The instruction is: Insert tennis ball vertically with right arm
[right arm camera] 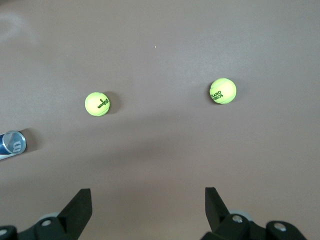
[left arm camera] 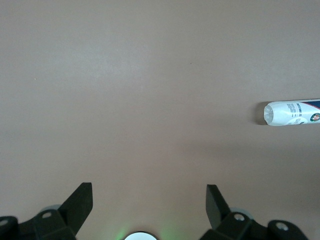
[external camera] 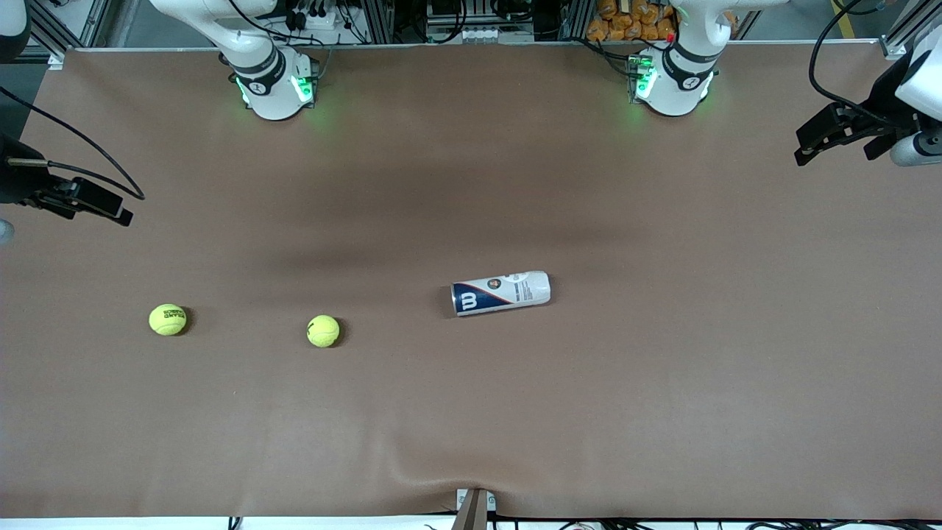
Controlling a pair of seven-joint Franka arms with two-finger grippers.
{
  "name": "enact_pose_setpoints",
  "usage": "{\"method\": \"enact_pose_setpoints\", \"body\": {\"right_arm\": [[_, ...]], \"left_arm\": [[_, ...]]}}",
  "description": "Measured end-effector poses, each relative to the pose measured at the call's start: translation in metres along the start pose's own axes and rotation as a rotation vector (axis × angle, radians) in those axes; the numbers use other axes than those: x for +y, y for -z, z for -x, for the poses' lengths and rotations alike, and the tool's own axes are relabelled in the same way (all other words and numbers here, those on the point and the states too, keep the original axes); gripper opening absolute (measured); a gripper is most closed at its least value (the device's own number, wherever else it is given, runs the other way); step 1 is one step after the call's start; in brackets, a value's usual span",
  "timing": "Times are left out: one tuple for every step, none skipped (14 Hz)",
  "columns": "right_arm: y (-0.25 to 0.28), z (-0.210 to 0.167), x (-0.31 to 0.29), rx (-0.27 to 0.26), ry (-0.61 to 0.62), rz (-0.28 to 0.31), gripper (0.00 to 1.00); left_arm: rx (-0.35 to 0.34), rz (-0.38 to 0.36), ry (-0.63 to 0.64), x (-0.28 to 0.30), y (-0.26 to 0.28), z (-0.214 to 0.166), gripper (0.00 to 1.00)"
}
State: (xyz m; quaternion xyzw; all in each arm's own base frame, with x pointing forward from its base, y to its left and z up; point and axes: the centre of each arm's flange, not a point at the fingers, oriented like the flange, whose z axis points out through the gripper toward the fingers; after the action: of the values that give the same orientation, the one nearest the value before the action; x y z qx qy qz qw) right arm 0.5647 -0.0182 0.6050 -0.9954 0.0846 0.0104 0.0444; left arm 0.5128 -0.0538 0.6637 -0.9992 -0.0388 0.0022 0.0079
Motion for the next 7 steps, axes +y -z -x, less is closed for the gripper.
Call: {"method": "enact_pose_setpoints", "body": {"right_arm": [[0.0,0.0,-0.0002,0.0,0.0,0.0,1.0],[0.0,0.0,-0.0003,0.0,0.001,0.0,1.0],[0.0,0.0,-0.0004,0.0,0.001,0.0,1.0],[0.0,0.0,-0.0005,0.0,0.001,0.0,1.0],[0.0,0.0,-0.0007,0.0,0.001,0.0,1.0],[0.0,0.0001,-0.0009,0.0,0.002,0.0,1.0],[0.0,0.0001,-0.0009,0.0,0.002,0.0,1.0]], "left_arm": [[-0.001,0.0,0.0,0.0,-0.0003,0.0,1.0],[-0.003,0.0,-0.001,0.0001,-0.0007,0.0,1.0],[-0.003,0.0,-0.001,0.0003,-0.0008,0.0,1.0],[-0.003,-0.001,-0.002,0.0008,-0.0007,0.0001,1.0],[-0.003,-0.001,-0.003,0.0014,-0.0007,0.0002,1.0],[-0.003,-0.001,-0.004,0.0016,-0.0009,0.0,1.0],[-0.004,-0.001,-0.004,0.0017,-0.0013,-0.0002,1.0]]}}
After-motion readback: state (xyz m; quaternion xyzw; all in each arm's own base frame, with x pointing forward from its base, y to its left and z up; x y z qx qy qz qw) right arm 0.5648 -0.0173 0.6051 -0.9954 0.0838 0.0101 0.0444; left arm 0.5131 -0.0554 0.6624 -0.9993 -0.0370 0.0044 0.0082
